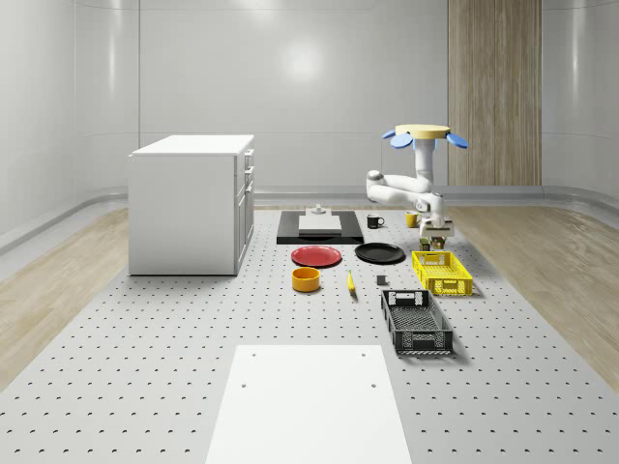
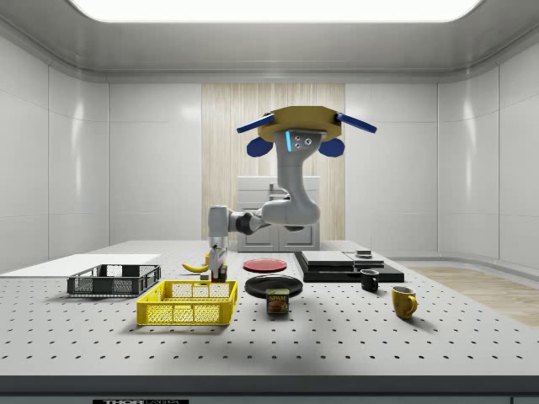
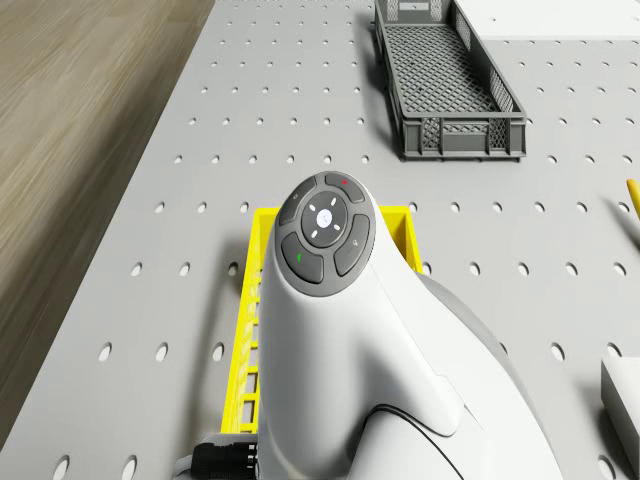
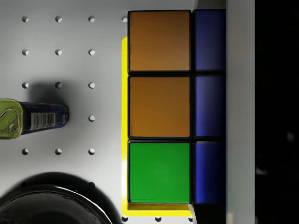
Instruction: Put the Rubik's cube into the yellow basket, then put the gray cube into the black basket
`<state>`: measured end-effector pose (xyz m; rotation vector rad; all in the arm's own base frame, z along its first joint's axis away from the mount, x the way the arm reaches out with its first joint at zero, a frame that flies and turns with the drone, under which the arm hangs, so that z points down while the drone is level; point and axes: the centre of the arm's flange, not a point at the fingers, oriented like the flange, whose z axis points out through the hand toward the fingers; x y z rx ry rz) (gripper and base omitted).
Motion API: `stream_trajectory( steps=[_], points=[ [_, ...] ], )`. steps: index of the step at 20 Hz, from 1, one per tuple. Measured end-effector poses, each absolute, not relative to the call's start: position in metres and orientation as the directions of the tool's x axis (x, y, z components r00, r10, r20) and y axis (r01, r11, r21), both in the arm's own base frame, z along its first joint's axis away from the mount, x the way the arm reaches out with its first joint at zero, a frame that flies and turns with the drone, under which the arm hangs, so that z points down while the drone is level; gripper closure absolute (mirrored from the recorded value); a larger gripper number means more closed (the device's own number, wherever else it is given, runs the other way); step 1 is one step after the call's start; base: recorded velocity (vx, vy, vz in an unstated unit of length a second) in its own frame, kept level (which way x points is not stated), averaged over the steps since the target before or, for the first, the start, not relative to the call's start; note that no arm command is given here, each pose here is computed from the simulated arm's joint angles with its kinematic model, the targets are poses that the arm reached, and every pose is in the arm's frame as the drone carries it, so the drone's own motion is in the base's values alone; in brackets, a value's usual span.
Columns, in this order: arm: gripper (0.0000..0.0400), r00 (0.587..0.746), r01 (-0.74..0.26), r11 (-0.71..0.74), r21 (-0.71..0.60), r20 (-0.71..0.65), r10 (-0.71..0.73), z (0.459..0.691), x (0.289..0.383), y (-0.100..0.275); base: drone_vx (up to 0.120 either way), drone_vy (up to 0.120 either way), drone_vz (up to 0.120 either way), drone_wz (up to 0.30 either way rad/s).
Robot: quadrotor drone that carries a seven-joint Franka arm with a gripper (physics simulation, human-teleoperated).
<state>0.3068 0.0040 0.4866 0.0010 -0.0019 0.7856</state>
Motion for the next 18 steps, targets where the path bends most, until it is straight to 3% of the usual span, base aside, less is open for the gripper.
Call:
stream_trajectory(
  steps=[4,6,11,15,18],
  points=[
    [0.0075,0.707,-0.707,0.707,0.000,0.002,0.707,0.4866,0.3068,0.0040,0.120,-0.110,0.000,0.000],
    [0.0075,0.707,-0.707,0.707,0.000,0.002,0.707,0.4866,0.3068,0.0040,0.080,0.000,0.000,0.000],
    [0.0075,0.707,-0.707,0.707,0.000,0.002,0.707,0.4866,0.3068,0.0040,0.000,0.000,-0.008,0.000],
    [0.0075,0.707,-0.707,0.707,0.000,0.002,0.707,0.4870,0.3068,0.0040,0.000,0.000,-0.110,0.000],
    [0.0075,0.707,-0.707,0.707,0.000,0.002,0.707,0.4935,0.3068,0.0041,0.000,0.000,0.000,0.000]
  ],
)
